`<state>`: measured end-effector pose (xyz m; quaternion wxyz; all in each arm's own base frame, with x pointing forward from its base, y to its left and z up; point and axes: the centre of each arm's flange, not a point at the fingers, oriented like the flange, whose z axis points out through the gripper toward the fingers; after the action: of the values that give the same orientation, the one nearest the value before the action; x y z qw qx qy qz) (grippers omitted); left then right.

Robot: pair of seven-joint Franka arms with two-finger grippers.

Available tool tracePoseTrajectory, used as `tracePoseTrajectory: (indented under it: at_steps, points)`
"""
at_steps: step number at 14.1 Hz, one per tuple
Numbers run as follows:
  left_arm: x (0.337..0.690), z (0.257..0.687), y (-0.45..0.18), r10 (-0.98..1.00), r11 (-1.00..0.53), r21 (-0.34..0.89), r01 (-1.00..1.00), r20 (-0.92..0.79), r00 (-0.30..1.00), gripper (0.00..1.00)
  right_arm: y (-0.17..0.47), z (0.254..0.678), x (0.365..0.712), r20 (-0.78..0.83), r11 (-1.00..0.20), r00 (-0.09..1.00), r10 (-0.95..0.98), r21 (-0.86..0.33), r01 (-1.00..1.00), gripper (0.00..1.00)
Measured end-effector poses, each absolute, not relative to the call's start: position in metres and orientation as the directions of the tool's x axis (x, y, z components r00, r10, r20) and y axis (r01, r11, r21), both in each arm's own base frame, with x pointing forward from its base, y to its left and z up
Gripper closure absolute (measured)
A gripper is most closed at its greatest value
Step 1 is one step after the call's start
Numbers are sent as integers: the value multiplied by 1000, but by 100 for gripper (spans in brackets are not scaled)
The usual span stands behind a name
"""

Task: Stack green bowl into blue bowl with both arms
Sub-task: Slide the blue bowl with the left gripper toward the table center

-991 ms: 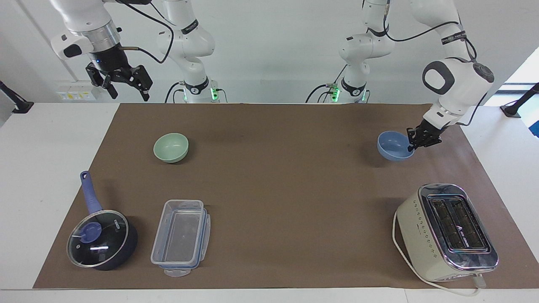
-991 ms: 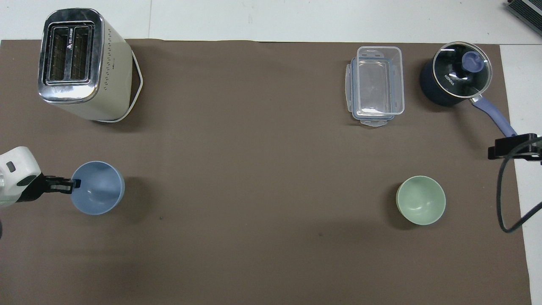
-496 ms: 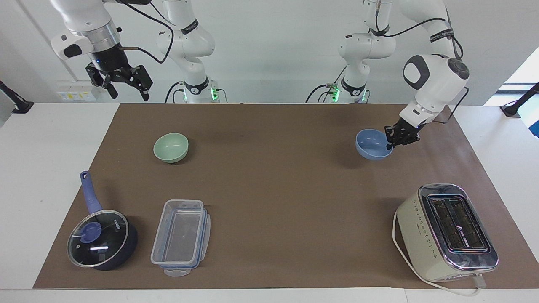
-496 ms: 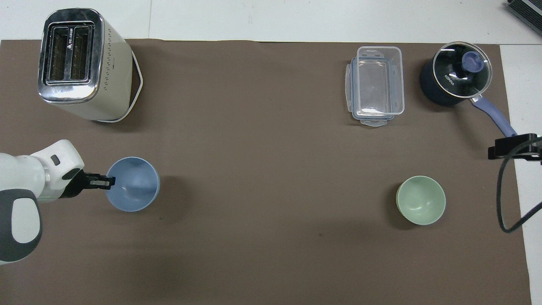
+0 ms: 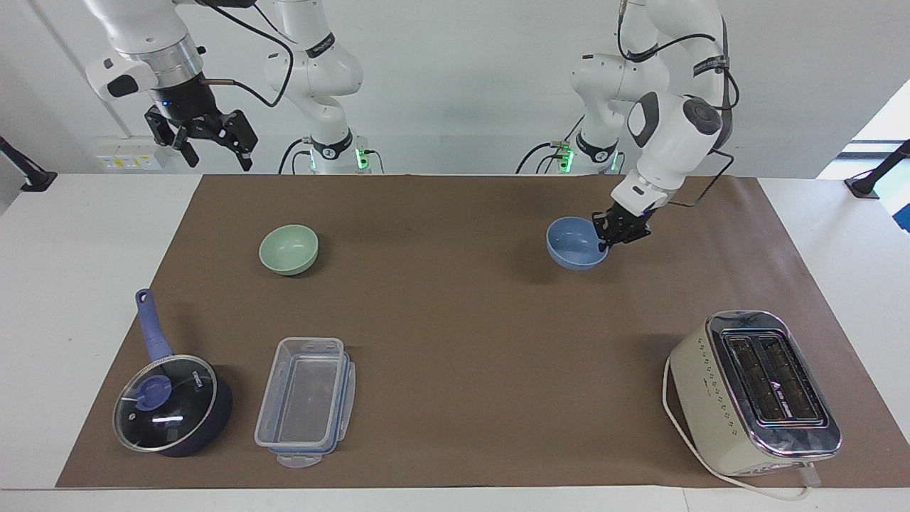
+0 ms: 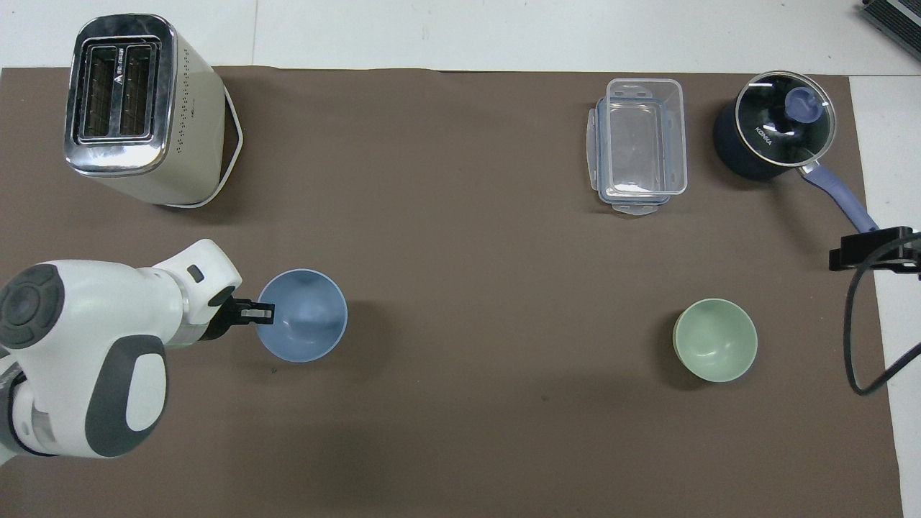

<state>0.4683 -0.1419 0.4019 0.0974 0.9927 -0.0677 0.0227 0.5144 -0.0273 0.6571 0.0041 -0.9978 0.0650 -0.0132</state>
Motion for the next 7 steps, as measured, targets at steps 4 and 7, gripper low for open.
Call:
tracePoseTrajectory:
  at_steps: [4,7]
  points:
    - [448,387,-219,-89,-977,190,-99,61,994,96,-27,657,514,26,-992,991,-130,-10,-130,0]
    - [426,365,-272,-67,-986,150,-74,50,996,96,-27,657,514,26,-992,991,-130,-10,-130,0]
